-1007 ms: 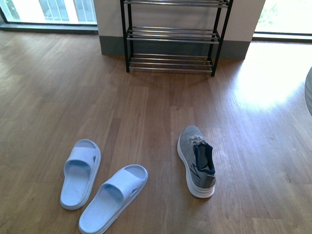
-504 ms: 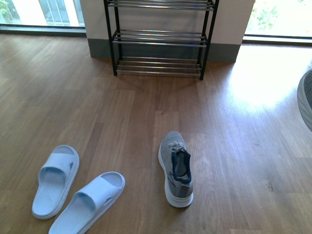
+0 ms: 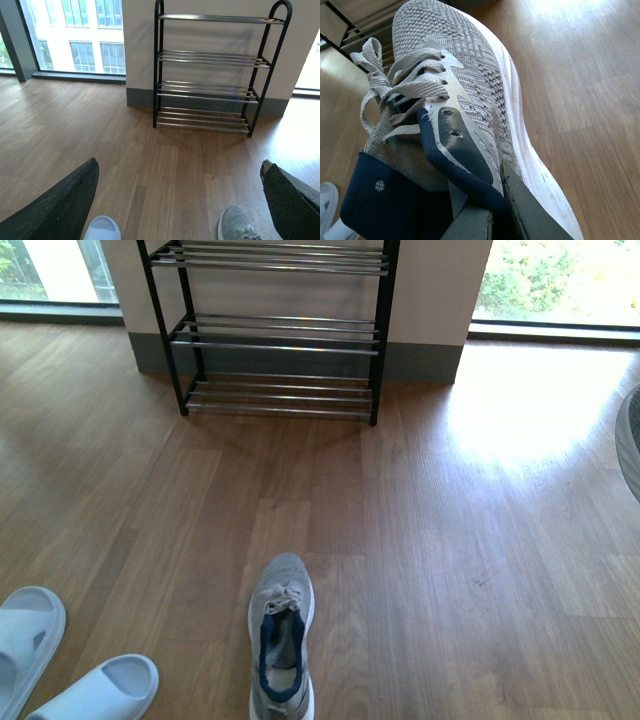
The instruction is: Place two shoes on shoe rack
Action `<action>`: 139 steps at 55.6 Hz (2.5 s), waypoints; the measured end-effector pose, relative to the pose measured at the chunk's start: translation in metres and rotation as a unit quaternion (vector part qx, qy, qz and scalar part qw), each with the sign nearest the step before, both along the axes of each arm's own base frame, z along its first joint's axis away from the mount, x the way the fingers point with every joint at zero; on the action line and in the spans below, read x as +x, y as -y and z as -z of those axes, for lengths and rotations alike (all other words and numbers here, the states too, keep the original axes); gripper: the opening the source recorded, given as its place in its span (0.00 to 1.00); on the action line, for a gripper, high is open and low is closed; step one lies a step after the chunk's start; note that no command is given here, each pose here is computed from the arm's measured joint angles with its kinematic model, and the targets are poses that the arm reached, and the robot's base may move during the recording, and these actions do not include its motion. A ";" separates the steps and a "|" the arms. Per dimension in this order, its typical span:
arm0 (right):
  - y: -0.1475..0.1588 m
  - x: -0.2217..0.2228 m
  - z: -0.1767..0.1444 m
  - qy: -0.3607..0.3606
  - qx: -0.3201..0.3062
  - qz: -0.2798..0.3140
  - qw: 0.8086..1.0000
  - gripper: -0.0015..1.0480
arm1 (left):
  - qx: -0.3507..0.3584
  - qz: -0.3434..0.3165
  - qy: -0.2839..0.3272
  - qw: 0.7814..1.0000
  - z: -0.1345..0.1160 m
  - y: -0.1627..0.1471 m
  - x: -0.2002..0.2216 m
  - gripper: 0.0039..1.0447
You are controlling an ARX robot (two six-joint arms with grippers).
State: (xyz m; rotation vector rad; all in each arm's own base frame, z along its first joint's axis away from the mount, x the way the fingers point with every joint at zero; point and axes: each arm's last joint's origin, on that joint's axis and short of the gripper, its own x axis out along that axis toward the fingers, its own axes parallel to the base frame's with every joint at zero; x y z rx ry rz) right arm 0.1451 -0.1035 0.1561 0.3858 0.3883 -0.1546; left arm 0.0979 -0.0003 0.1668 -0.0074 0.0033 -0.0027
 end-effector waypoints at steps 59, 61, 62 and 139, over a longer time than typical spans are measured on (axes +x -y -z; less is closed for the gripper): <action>0.000 0.000 0.000 0.002 0.003 0.000 1.000 0.01 | -0.033 -0.076 -0.068 0.994 0.001 0.003 0.004 0.91; 0.000 0.000 0.000 0.002 0.003 -0.001 1.000 0.01 | -0.038 -0.095 -0.086 0.991 -0.001 0.006 0.008 0.91; 0.000 0.000 0.000 0.002 0.003 0.000 1.000 0.01 | -0.040 -0.097 -0.095 0.990 -0.002 0.008 0.012 0.91; 0.000 0.000 0.000 0.001 0.003 0.001 1.000 0.01 | 0.159 0.080 -0.553 0.814 0.237 0.125 0.224 0.91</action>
